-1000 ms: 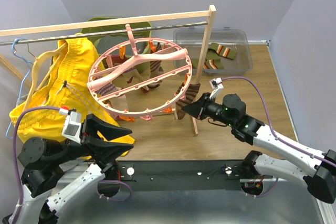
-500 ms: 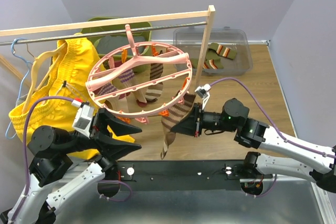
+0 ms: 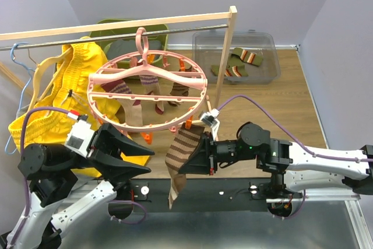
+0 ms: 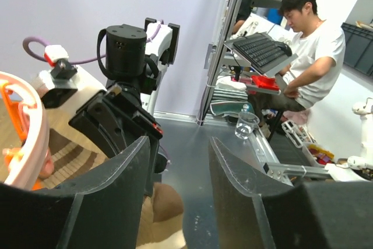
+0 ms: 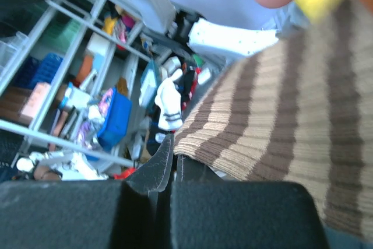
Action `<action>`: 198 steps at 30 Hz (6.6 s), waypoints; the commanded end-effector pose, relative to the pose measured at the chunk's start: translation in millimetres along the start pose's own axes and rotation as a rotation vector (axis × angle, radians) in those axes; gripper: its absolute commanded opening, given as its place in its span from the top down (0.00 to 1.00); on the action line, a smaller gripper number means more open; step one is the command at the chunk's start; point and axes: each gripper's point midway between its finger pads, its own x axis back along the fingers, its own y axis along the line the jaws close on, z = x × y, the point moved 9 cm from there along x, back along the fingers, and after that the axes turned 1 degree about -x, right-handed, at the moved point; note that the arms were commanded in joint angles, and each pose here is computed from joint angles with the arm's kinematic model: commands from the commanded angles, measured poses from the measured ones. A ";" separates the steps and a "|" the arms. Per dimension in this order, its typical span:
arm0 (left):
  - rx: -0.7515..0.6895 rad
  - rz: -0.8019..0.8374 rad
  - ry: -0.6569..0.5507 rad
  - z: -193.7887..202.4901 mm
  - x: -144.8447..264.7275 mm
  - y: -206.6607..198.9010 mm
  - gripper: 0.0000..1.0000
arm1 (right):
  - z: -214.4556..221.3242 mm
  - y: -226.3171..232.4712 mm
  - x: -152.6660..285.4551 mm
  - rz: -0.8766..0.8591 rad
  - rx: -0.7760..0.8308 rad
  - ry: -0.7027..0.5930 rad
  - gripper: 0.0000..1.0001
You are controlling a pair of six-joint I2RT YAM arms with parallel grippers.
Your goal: Remove the socks clipped to the hanger
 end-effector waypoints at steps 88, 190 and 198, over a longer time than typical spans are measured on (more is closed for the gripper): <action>0.223 -0.098 0.227 69.5 3.6 39.6 1.00 | -86.6 23.0 -5.1 0.399 0.416 -0.387 0.33; 0.211 -0.198 0.248 71.2 1.0 52.9 0.29 | -195.0 -172.6 225.1 1.387 -0.130 -0.549 0.99; 0.194 -0.242 0.197 60.7 10.5 38.9 0.33 | -297.1 -230.7 253.0 1.340 -0.139 -0.554 0.99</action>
